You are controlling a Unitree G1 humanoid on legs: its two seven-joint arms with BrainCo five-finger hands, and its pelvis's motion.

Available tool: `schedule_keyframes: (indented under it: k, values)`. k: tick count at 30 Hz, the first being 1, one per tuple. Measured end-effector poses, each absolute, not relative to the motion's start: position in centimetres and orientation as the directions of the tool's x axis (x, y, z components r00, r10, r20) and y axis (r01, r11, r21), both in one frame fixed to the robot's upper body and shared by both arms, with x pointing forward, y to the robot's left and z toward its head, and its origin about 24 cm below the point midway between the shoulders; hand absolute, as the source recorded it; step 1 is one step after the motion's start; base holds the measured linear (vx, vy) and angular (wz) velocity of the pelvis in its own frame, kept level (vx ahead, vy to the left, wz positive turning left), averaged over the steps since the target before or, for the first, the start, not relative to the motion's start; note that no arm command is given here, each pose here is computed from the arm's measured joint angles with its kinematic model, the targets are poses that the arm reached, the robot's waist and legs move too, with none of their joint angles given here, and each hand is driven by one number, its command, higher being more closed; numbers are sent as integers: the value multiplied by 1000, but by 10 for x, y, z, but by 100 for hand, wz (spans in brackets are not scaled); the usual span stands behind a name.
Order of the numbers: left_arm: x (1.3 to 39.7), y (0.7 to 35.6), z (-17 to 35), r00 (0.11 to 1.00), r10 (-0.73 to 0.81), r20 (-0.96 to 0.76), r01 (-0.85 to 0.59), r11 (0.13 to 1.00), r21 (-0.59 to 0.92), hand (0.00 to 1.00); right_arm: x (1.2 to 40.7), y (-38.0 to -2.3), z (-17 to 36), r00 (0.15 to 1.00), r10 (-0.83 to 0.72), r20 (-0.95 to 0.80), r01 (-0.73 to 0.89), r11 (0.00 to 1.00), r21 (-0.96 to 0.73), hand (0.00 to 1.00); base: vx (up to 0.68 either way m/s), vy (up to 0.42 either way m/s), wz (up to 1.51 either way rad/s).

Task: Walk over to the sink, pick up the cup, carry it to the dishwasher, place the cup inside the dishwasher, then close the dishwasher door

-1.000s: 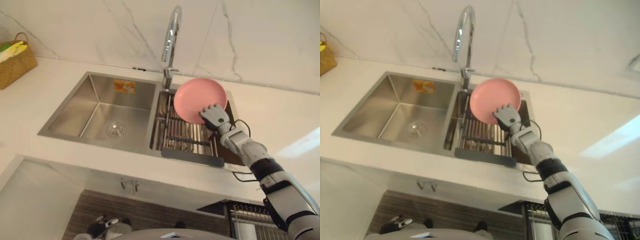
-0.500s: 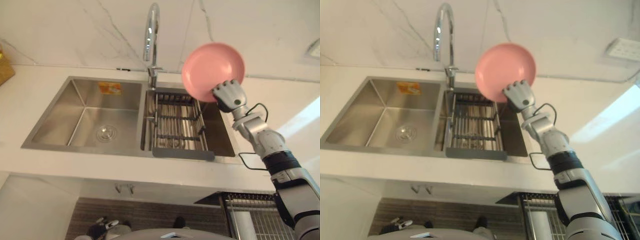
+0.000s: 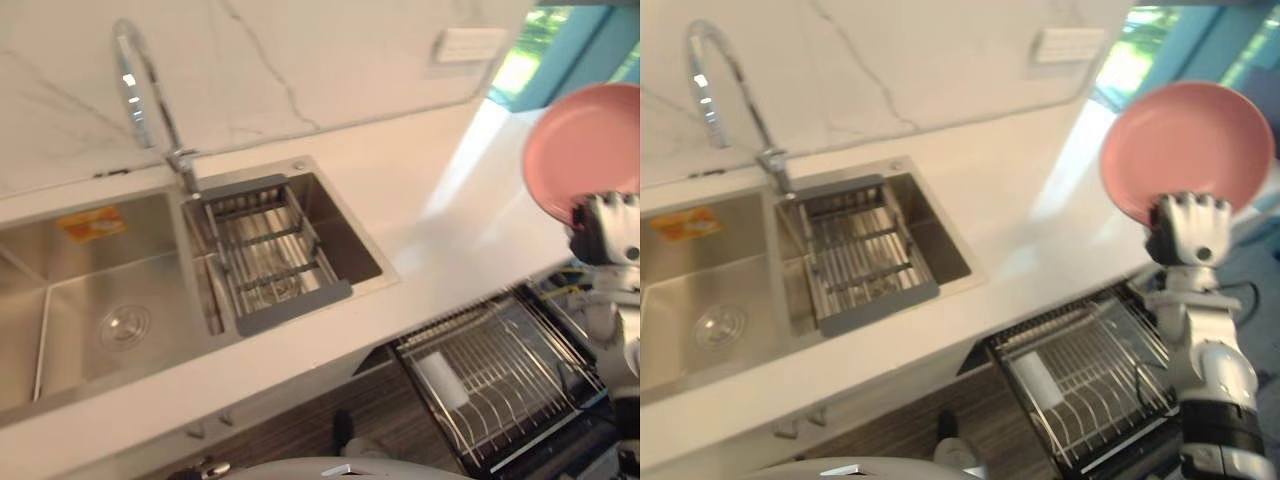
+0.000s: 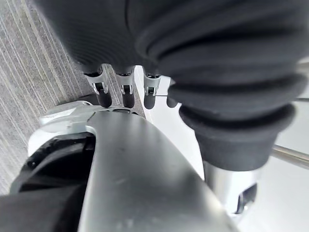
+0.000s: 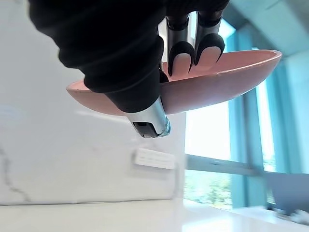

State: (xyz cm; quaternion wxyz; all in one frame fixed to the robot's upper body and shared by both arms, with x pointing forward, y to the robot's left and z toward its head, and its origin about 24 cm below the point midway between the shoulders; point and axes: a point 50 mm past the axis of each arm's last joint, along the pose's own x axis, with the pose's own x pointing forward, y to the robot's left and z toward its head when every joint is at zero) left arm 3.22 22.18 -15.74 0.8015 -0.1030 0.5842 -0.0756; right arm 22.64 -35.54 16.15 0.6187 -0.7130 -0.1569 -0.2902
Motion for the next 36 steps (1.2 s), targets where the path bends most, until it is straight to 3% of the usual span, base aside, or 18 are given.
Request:
schedule_keyframes:
  k: [7,18,28,36]
  values:
    - [25,223,-157,246,-290,-925,9,955,-297,0,168,-397,125,710,-455,538,569,-80,-818,100,-31,21,-37]
    - [29,219,-159,263,-270,-926,-26,958,-287,0,137,-377,29,668,-718,196,497,234,-835,100,-13,-8,5]
    - [41,212,-159,309,-244,-919,-72,958,-279,0,144,-372,-14,577,-815,-48,566,441,-696,100,20,-24,29]
    - [45,209,-160,318,-245,-916,-99,952,-289,0,147,-369,-33,521,-839,-155,581,482,-655,100,-17,-20,13]
